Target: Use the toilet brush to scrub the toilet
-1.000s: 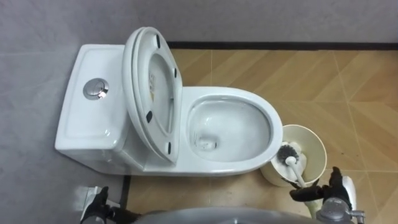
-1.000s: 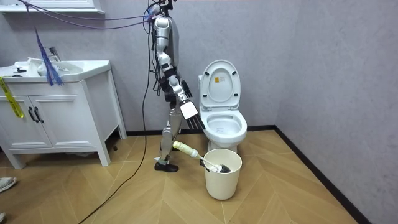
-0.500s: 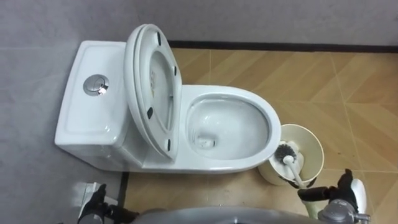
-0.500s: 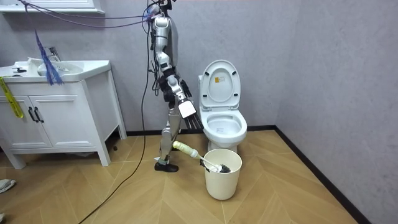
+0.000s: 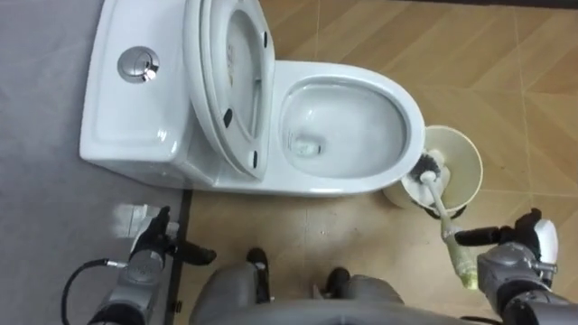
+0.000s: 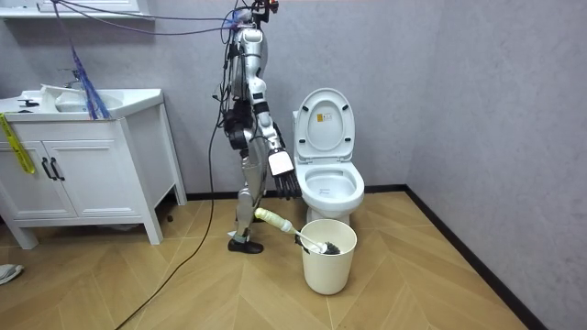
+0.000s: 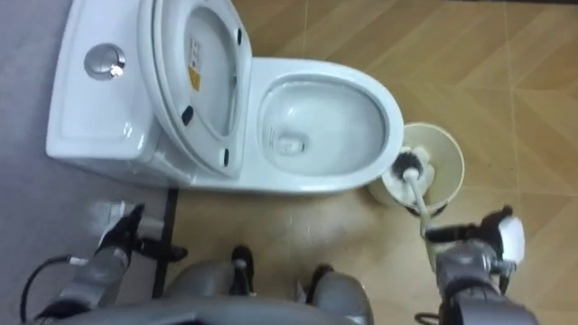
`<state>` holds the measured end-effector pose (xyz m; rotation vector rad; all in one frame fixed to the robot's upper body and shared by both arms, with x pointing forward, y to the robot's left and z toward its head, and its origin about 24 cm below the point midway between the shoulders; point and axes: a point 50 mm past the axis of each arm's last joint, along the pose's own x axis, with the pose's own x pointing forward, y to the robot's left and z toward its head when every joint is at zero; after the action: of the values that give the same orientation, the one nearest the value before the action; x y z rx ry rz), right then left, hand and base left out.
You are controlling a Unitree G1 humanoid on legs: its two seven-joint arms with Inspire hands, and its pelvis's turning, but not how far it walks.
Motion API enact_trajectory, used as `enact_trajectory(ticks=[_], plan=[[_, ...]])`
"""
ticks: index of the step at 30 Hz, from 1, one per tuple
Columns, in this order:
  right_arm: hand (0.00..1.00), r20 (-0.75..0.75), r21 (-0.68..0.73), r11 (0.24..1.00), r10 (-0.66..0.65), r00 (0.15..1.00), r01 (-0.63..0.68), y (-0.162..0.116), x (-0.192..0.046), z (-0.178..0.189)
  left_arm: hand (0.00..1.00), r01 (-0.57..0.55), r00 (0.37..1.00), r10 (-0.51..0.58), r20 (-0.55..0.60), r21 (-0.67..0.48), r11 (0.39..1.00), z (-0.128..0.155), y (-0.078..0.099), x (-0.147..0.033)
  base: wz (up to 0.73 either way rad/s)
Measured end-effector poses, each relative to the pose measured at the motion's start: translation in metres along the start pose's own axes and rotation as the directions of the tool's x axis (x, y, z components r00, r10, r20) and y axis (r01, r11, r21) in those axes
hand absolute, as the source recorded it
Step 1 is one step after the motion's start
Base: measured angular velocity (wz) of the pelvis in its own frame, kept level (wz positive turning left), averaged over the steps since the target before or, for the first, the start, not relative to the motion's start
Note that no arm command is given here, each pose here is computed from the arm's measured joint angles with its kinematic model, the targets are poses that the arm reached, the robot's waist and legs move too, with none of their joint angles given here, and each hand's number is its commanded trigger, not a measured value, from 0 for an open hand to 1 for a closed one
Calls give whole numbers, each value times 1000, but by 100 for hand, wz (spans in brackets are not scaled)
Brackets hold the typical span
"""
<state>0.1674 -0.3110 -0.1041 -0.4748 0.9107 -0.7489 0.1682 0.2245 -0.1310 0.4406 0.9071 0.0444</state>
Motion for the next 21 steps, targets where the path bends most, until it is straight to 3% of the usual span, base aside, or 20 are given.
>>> enact_trajectory(ticks=[7,16,21], plan=[[0,54,3,1000,-16,998,16,-9,10,40,0,20,987,-17,161,-19,1000,67,1,12,6],[0,110,-4,1000,-20,994,20,-12,12,64,0,-3,942,19,334,-46,999,120,9,8,4],[0,105,36,999,7,994,-10,-9,11,71,0,8,923,14,384,-57,998,134,8,5,3]])
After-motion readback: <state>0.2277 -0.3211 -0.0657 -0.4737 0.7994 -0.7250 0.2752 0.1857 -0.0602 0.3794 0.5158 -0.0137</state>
